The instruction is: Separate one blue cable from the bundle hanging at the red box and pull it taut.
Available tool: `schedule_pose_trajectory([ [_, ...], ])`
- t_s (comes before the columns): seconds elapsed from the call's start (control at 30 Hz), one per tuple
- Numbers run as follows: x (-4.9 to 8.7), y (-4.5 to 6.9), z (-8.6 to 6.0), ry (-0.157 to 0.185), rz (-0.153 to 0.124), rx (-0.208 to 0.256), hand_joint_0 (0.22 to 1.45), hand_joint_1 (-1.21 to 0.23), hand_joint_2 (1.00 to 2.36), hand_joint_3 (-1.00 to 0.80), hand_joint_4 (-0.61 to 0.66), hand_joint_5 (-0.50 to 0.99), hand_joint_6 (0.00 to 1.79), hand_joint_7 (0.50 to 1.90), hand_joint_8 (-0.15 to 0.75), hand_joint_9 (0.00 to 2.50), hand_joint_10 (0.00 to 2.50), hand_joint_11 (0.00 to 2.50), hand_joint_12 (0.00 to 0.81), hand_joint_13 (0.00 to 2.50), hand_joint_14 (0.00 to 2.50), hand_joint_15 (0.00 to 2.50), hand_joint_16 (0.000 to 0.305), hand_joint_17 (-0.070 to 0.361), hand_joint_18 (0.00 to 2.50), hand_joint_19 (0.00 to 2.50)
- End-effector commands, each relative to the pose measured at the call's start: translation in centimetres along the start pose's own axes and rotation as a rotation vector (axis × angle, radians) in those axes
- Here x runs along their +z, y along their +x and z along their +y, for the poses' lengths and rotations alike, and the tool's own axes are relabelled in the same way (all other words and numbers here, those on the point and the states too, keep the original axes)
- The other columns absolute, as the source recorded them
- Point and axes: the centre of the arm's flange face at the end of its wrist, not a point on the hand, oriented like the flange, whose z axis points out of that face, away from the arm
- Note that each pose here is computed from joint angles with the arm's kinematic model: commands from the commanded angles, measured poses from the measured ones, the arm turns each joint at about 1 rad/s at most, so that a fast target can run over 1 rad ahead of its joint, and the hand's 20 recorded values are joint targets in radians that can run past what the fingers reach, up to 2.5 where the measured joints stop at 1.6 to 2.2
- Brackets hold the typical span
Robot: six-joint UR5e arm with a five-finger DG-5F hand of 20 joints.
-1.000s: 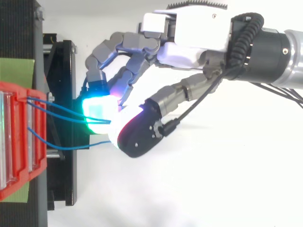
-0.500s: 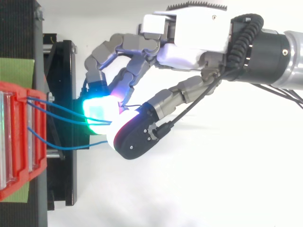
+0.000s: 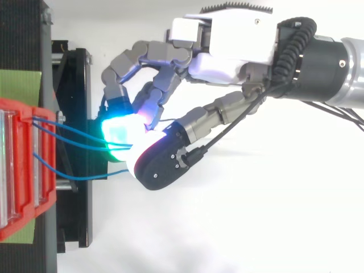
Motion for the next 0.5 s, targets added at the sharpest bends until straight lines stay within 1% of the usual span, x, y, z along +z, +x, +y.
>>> schedule_pose_trajectory([
  [0.0, 0.0, 0.02, 0.0, 0.0, -0.001, 0.0, 0.75, -0.83, 1.02, -0.25, -0.02, -0.21, 0.96, 1.23, 0.315, 1.17, 0.01, 1.32, 0.363, 1.0, 0.02, 0.81, 0.046, 0.104, 0.69, 0.51],
  [0.07, 0.0, 0.02, 0.0, 0.0, -0.001, -0.002, 0.72, -0.79, 1.01, -0.34, 0.01, -0.21, 0.96, 1.16, 0.323, 1.2, 0.01, 1.35, 0.365, 1.01, 0.03, 0.82, 0.046, 0.104, 0.7, 0.5],
  [0.1, 0.0, 0.02, 0.0, 0.0, -0.001, -0.002, 0.68, -0.74, 1.01, -0.42, 0.04, -0.2, 0.95, 1.13, 0.329, 1.23, 0.01, 1.36, 0.368, 1.02, 0.03, 0.82, 0.047, 0.105, 0.71, 0.5],
  [0.13, 0.0, 0.02, 0.0, 0.0, -0.001, -0.002, 0.67, -0.71, 1.0, -0.46, 0.06, -0.19, 0.94, 1.13, 0.331, 1.23, 0.01, 1.36, 0.373, 1.02, 0.02, 0.84, 0.047, 0.105, 0.71, 0.51],
  [0.17, 0.0, 0.02, 0.0, 0.0, -0.001, -0.002, 0.67, -0.71, 1.0, -0.47, 0.07, -0.19, 0.94, 1.12, 0.328, 1.23, 0.01, 1.36, 0.372, 1.02, 0.02, 0.83, 0.047, 0.106, 0.71, 0.52],
  [0.27, 0.0, 0.02, 0.0, 0.0, -0.001, -0.002, 0.63, -0.61, 1.0, -0.5, 0.1, -0.18, 0.93, 1.16, 0.332, 1.24, 0.01, 1.37, 0.38, 1.02, 0.02, 0.84, 0.047, 0.106, 0.7, 0.53],
  [0.37, 0.0, 0.01, 0.0, 0.0, -0.002, -0.002, 0.62, -0.6, 1.0, -0.49, 0.11, -0.17, 0.93, 1.19, 0.331, 1.24, 0.01, 1.37, 0.382, 1.02, 0.02, 0.83, 0.047, 0.106, 0.7, 0.53],
  [0.4, 0.0, 0.01, 0.0, 0.0, -0.002, -0.002, 0.64, -0.62, 1.0, -0.44, 0.09, -0.17, 0.94, 1.19, 0.341, 1.23, 0.01, 1.36, 0.383, 1.0, 0.02, 0.84, 0.048, 0.107, 0.69, 0.53],
  [0.47, -0.04, 0.01, -0.07, 0.001, -0.002, -0.002, 0.66, -0.7, 1.02, -0.32, 0.08, -0.17, 0.94, 1.2, 0.338, 1.21, 0.01, 1.35, 0.381, 0.99, 0.02, 0.81, 0.048, 0.107, 0.69, 0.53],
])
